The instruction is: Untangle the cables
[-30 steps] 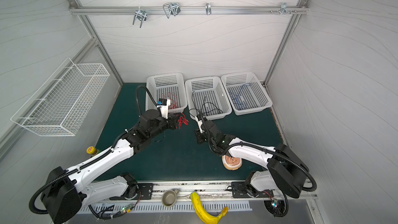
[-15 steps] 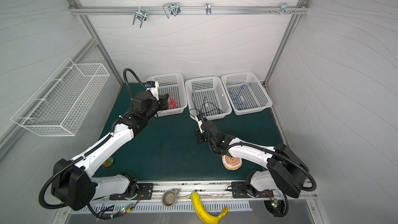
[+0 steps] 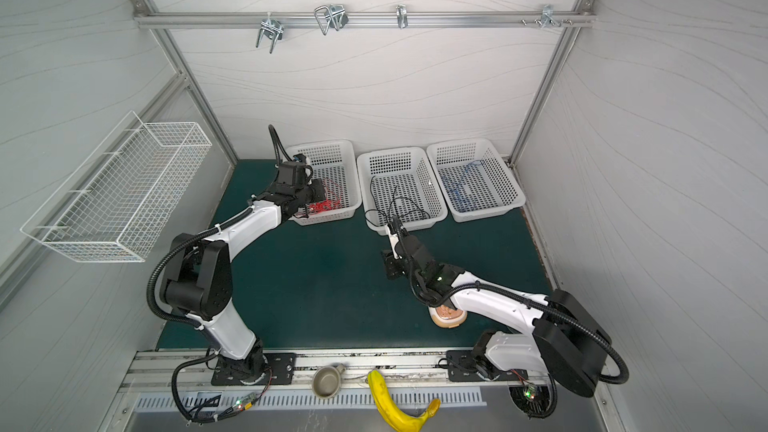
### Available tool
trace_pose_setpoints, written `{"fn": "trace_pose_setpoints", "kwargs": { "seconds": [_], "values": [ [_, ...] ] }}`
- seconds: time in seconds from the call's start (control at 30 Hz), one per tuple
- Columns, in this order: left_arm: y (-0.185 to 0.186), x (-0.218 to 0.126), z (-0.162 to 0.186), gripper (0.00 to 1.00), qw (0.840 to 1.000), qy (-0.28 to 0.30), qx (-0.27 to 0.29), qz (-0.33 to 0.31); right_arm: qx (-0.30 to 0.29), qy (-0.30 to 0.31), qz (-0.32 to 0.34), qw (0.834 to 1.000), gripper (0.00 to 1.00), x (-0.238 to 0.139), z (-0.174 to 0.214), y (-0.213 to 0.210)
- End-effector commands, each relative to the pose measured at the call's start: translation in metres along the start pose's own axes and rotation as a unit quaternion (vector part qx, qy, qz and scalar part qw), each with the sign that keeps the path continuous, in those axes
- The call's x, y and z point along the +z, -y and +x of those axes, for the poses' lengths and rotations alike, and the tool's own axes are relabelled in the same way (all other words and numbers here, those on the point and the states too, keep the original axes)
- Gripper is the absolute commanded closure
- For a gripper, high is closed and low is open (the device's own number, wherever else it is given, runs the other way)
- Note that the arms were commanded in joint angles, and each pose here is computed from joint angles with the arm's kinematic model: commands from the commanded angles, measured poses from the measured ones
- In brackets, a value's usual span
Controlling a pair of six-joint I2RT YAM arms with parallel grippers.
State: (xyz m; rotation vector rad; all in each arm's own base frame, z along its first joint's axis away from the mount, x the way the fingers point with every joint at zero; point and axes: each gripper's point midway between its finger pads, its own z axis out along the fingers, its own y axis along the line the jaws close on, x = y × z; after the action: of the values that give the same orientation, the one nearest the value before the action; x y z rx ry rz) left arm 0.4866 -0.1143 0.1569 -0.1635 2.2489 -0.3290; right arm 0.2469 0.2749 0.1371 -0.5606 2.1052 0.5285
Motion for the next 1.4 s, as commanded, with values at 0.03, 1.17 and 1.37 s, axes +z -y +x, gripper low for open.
{"fn": "trace_pose_setpoints", "kwargs": {
  "seconds": [0.03, 1.17, 1.37],
  "values": [
    [0.016, -0.003, -0.024, 0.81, 0.999, 0.023, 0.000, 0.027, 0.006, 0.006, 0.019, 1.000, 0.63, -0.008, 0.001, 0.009],
    [-0.048, -0.142, 0.038, 0.10, 0.985, 0.138, 0.031, -0.097, 0.025, 0.023, 0.222, 0.975, 0.01, -0.072, -0.010, 0.128],
    [-0.105, -0.153, 0.058, 0.09, 0.959, 0.155, 0.019, -0.237, 0.051, 0.053, 0.348, 0.935, 0.01, -0.102, -0.009, 0.197]
  ]
}}
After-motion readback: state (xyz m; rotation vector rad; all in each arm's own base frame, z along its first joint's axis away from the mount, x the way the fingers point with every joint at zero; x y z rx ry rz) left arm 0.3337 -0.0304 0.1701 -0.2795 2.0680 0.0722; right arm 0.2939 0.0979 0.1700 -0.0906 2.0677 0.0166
